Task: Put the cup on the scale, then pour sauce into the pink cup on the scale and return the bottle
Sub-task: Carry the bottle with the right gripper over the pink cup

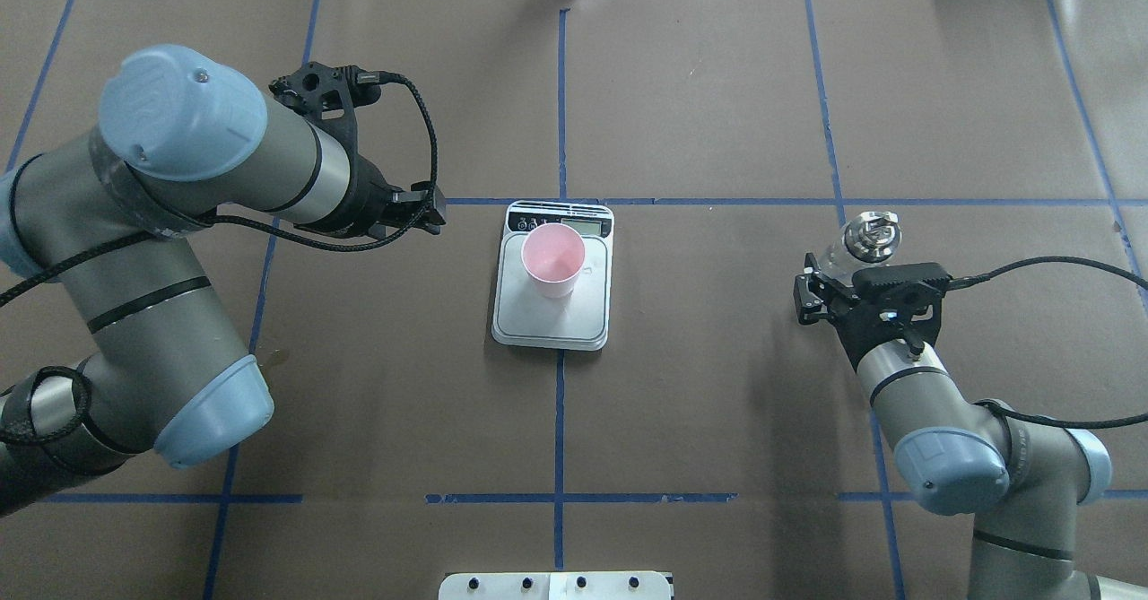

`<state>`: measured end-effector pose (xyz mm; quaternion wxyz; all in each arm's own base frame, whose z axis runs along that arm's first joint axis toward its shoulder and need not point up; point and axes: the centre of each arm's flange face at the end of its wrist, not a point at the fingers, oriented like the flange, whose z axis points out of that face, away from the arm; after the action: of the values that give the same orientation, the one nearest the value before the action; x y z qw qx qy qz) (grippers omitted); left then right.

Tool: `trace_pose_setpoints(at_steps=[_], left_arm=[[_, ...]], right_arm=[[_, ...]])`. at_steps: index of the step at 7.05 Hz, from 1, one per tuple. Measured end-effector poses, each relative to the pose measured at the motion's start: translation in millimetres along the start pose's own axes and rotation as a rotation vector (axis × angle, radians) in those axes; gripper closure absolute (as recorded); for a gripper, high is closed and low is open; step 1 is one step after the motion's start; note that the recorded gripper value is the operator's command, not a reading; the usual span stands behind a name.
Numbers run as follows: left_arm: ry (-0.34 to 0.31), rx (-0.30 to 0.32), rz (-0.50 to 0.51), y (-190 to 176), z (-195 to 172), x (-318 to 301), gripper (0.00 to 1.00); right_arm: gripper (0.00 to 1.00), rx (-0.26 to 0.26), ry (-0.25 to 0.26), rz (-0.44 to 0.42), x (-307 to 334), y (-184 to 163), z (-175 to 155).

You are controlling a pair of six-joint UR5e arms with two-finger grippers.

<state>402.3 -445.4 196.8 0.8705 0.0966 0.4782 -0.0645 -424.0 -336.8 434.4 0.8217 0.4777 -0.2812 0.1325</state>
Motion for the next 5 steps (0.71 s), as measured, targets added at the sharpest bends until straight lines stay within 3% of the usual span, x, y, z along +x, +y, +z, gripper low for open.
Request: trace_pose_setpoints(at_steps=[4,5], left_arm=[[-0.021,0.036,0.097,-15,-20,-38,0.34],[-0.028,0.039,0.105,-17,-22,-45,0.34]], right_arm=[[1.00,-0.095,0.160,-0.326,-146,-57,1],[1.00,-0.129,0.190,-0.374,-167,-67,-3]])
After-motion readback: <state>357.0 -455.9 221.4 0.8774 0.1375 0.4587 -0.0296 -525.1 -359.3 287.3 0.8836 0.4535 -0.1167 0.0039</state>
